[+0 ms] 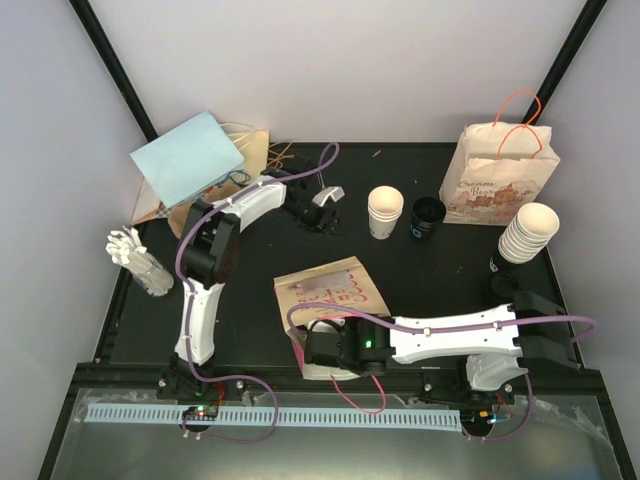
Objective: Pack the takeout coffee
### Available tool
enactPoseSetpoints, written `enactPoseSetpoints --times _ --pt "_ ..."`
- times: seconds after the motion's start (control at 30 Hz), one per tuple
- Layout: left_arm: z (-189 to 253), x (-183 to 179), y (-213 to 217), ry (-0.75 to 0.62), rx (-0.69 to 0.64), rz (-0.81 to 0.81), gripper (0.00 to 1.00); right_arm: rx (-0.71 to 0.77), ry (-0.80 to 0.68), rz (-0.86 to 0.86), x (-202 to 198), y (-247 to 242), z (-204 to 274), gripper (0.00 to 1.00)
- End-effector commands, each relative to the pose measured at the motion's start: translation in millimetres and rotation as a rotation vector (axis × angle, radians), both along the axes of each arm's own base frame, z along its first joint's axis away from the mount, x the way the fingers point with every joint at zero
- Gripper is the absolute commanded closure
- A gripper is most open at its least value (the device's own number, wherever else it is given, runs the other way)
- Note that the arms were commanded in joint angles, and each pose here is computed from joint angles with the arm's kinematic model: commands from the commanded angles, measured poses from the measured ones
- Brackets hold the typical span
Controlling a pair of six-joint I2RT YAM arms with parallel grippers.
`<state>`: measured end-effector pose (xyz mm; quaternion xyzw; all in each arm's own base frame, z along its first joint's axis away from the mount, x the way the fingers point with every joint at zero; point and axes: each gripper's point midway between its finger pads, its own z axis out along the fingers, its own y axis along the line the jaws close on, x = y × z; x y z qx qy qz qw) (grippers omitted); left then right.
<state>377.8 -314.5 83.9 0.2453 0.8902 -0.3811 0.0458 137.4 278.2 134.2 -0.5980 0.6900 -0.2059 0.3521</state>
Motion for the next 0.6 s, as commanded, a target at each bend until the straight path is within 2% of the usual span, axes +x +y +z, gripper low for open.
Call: enactPoseSetpoints --times 0.0,0.33,0.57 --pt "1.8 -16.5 -12.0 0.048 -0.062 -0.050 0.43 0.029 0.016 0.001 -2.5 3.6 -4.4 0.48" --pt "-7.7 -37.1 -17.4 0.113 -0.098 -0.079 0.54 0.039 0.001 -0.040 2.3 3.3 -8.3 0.50" --pt "-13.3 -50.2 -18.2 0.147 -0.087 -0.106 0.55 0.026 -0.034 -0.033 6.1 4.4 -10.5 0.51"
